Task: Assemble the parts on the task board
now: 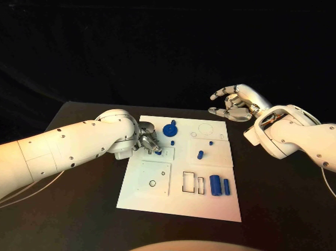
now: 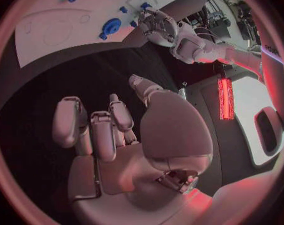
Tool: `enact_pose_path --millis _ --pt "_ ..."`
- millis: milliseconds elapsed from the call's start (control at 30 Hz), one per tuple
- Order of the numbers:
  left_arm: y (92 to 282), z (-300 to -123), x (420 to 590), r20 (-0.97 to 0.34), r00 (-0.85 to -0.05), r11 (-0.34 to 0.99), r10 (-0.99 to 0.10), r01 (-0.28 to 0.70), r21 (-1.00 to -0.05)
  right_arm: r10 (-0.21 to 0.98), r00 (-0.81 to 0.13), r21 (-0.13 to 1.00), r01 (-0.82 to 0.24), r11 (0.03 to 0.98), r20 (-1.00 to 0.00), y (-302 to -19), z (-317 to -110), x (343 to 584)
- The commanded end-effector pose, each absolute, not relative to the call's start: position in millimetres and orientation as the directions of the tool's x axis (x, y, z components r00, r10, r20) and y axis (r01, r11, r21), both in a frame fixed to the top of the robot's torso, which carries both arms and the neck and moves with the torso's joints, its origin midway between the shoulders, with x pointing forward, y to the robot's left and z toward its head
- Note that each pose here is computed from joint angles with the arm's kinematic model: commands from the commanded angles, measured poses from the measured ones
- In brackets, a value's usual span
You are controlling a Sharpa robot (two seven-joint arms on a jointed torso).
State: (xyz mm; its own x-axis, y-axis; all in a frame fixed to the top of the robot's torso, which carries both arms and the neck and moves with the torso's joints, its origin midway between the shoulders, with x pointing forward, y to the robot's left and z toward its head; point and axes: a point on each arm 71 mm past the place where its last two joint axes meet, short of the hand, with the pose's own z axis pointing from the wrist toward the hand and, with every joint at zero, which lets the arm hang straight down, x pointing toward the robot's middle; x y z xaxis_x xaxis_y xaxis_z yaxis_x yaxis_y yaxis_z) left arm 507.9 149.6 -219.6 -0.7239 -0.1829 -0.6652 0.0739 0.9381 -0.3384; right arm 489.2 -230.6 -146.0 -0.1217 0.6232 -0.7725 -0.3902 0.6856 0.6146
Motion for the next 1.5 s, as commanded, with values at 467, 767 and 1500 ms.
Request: enact_pose_path --millis 467,767,1500 --pt "144.3 -223.8 507.4 -0.643 -0.752 0.944 -0.143 0.091 -0.316 0.621 -0.127 0.613 -0.399 0.682 -0.774 -229.3 -146.2 488.7" --pt "139.5 -225.6 509.0 -0.639 -0.760 0.948 -0.121 0.101 -0.300 0.621 -0.127 0.613 -0.400 0.682 -0.774 -228.8 -146.1 488.6" --pt "140.3 -227.5 513.0 -0.651 -0.753 0.957 -0.101 0.107 -0.271 0.622 -0.120 0.612 -0.398 0.684 -0.773 -231.3 -145.7 488.1"
